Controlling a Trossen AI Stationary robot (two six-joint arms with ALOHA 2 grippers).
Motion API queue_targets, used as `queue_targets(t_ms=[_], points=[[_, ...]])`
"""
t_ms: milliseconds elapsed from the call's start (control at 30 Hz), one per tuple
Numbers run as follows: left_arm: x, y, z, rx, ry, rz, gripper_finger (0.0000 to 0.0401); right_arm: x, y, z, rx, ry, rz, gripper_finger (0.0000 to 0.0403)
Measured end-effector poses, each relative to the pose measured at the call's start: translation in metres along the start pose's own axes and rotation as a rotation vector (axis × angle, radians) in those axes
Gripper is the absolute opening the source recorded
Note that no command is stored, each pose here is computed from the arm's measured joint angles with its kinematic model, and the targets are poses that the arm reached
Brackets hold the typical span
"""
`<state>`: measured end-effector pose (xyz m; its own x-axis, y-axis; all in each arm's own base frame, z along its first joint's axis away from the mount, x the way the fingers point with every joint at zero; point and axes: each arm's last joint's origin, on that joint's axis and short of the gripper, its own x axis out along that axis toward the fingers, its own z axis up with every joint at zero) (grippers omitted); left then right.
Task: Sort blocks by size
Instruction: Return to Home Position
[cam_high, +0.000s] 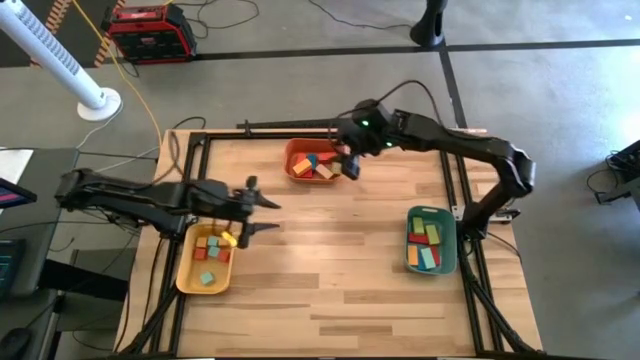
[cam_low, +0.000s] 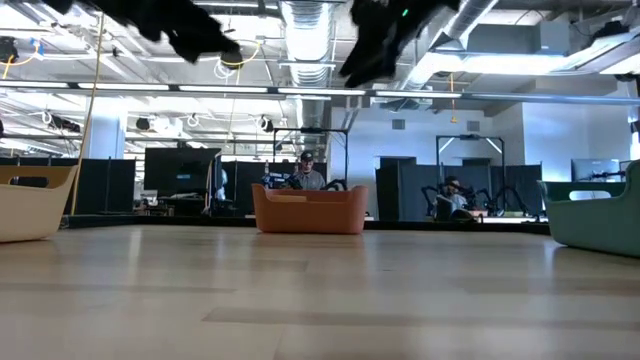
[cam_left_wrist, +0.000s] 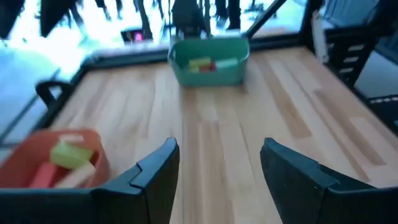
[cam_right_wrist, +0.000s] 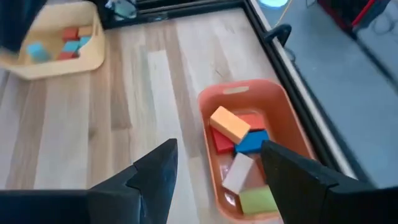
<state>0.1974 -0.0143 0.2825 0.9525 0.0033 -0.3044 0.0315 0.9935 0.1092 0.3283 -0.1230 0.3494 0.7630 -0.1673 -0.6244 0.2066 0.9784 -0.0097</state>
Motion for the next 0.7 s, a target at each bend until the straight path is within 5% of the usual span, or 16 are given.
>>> queue_targets(t_ms=[333,700], points=[[-0.048,0.004,0.007,-0.005,-0.083,0.004,0.0215,-0.079,0.047,-0.013,-0.120,0.048,-0.013,0.0259],[-0.058,0.006,0.007,0.004,-0.095,0.069,0.0215,-0.129,0.071,-0.058,-0.115,-0.068,0.064,0.0259]])
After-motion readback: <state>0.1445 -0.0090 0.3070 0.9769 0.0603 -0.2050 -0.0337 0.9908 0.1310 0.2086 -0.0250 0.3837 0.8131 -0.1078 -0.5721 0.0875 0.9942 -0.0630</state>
